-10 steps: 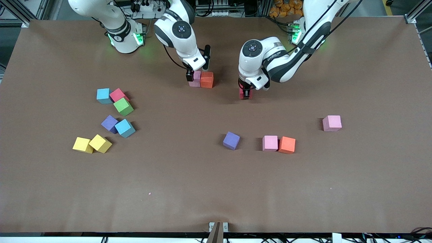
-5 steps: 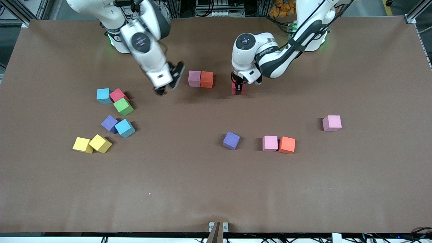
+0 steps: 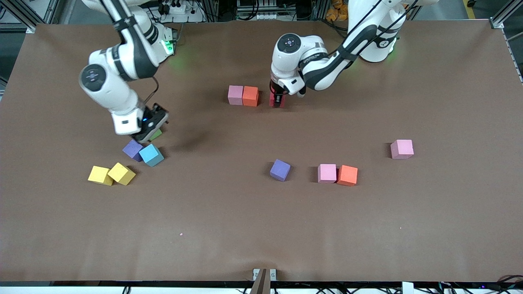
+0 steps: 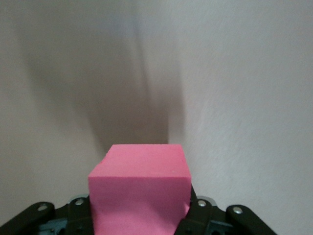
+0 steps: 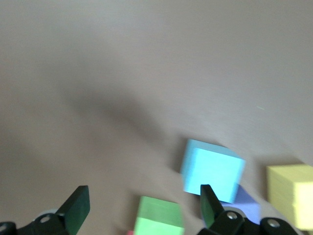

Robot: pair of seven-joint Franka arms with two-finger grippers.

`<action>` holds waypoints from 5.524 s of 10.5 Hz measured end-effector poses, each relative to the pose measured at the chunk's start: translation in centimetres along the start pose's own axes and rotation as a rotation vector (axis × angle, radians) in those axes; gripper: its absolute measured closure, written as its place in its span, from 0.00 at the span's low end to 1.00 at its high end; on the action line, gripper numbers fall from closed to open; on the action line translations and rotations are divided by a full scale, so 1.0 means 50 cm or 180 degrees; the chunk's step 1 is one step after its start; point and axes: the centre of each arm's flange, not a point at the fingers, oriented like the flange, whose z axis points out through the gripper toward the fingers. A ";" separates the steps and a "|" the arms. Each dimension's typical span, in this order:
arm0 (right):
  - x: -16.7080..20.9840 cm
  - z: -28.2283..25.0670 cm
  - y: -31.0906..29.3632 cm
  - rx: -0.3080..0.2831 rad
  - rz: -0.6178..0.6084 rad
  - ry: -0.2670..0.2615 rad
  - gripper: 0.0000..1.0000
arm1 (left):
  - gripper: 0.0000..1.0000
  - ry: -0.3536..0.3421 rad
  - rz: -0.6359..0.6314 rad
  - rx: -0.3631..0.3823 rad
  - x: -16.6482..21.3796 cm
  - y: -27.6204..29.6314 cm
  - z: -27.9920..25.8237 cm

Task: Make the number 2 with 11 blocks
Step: 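Place the red cube by the orange cube while the right gripper reaches cyan, then carry the cyan cube mid-table while the left gripper reaches a pink cube, then lower the cyan cube below the red cube while the left gripper grasps pink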

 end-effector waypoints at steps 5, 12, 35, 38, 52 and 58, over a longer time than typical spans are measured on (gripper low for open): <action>-0.028 0.144 0.133 -0.0001 0.0356 -0.0016 0.00 | 0.39 0.0088 0.0039 0.0035 -0.045 -0.008 0.066; -0.047 0.256 0.133 0.0277 0.0586 -0.0171 0.00 | 0.39 0.0035 0.0025 0.0025 -0.074 -0.001 0.069; 0.297 0.073 -0.271 0.0450 0.2265 0.0099 0.41 | 0.00 0.0634 -0.0678 -0.0348 0.124 0.297 -0.138; 0.361 0.089 -0.423 0.0526 0.2926 0.0124 0.41 | 0.00 0.0601 -0.0939 -0.0434 0.249 0.401 -0.183; 0.447 0.298 -0.701 -0.0022 0.3197 -0.0042 0.41 | 0.00 0.0278 -0.0244 -0.0104 0.454 0.574 -0.089; 0.439 0.308 -0.703 -0.0059 0.2990 -0.0101 0.41 | 0.00 0.0202 -0.0260 -0.0170 0.452 0.588 -0.091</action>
